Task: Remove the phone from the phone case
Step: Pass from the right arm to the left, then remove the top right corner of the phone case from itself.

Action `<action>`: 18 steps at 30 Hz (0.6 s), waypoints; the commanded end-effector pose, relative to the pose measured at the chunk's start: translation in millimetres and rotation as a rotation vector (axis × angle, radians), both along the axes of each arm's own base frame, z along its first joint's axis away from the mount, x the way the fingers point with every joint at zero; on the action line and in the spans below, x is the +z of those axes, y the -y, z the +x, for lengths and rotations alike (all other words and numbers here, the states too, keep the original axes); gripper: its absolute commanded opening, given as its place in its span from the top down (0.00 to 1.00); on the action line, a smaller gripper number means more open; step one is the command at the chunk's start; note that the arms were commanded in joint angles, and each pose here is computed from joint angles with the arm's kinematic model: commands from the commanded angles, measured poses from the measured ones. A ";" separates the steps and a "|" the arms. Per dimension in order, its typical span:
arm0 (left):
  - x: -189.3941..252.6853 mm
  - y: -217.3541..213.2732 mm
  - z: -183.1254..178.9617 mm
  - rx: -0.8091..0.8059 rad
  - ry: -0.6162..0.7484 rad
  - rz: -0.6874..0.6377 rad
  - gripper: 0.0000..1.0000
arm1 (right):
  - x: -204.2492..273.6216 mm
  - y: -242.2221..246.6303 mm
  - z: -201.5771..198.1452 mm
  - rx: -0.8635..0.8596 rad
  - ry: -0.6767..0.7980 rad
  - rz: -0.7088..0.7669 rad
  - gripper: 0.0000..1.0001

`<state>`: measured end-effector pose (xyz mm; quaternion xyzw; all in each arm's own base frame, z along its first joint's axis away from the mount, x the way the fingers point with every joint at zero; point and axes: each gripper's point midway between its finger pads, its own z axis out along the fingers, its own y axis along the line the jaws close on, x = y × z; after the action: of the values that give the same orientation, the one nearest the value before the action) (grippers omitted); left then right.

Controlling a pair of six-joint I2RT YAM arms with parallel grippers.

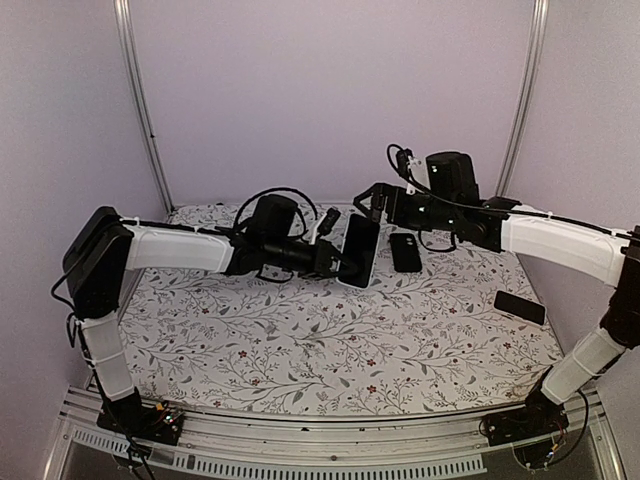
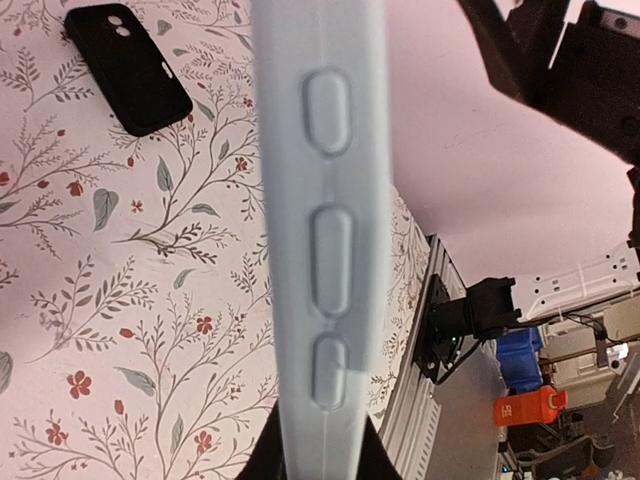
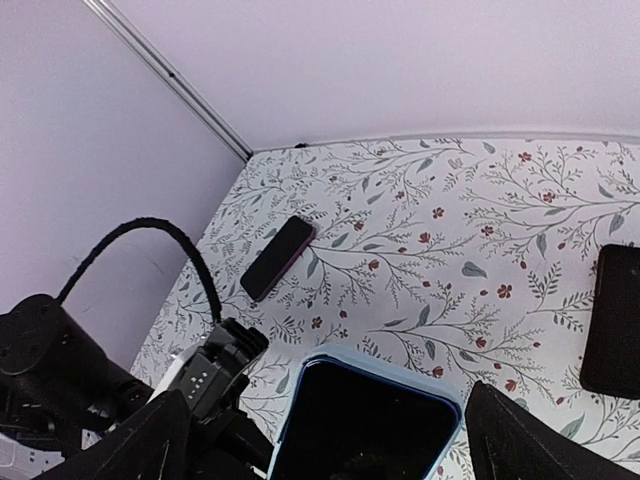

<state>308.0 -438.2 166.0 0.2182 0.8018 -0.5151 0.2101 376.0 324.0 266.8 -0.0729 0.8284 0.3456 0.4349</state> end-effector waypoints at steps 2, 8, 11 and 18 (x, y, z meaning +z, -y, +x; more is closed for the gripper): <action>46.7 -12.0 -2.7 -0.076 0.103 -0.114 1.00 | 58.4 16.2 -15.3 0.105 0.185 0.124 0.01; 63.6 -24.0 -9.9 -0.137 0.136 -0.186 1.00 | 77.0 29.9 -34.3 0.199 0.267 0.161 0.01; 73.4 -26.8 -17.6 -0.176 0.174 -0.212 1.00 | 80.8 33.7 -44.0 0.253 0.281 0.184 0.02; 100.4 -32.1 -38.2 -0.264 0.232 -0.324 1.00 | 74.7 31.1 -56.9 0.332 0.249 0.225 0.11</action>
<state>286.8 -409.8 211.5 0.2833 0.7283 -0.5861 0.2141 334.7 289.4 331.4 -0.1715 0.7258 0.4598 0.4821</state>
